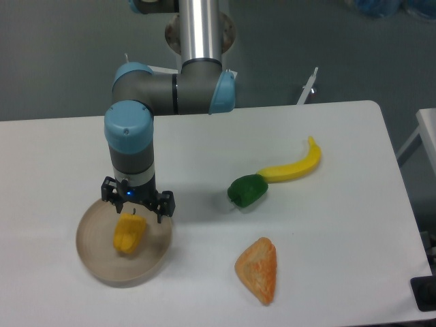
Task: Pick up the yellow pepper from the plate
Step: 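Lower the gripper onto the yellow pepper and close on it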
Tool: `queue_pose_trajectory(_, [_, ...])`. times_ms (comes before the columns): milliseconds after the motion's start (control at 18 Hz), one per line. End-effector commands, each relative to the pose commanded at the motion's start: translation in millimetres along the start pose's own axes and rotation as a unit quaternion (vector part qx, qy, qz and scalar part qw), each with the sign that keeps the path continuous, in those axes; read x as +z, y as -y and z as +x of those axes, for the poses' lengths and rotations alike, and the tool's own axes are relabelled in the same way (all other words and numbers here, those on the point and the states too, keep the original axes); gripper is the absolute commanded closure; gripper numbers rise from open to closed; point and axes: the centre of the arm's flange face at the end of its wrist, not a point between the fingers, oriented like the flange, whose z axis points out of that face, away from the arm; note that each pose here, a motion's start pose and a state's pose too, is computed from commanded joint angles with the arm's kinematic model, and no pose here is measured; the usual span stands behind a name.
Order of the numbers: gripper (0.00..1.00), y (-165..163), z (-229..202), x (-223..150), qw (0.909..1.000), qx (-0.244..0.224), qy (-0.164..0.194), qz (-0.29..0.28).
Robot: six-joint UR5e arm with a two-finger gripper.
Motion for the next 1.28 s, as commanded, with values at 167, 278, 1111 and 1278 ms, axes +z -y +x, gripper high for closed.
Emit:
queue_pose_trajectory(167, [0.0,-1,8,11,0.9999,0.005,-0.002,-0.009])
queue_pose_trajectory(278, [0.0,0,9,14,0.9999,0.005,-0.003,-0.01])
queue_pose_trajectory(1111, [0.0,-3,24,45,0.9997,0.015,-0.006,-0.021])
queue_pose_trajectory(1278, [0.0,-3,24,48,0.9996,0.015,-0.006,-0.022])
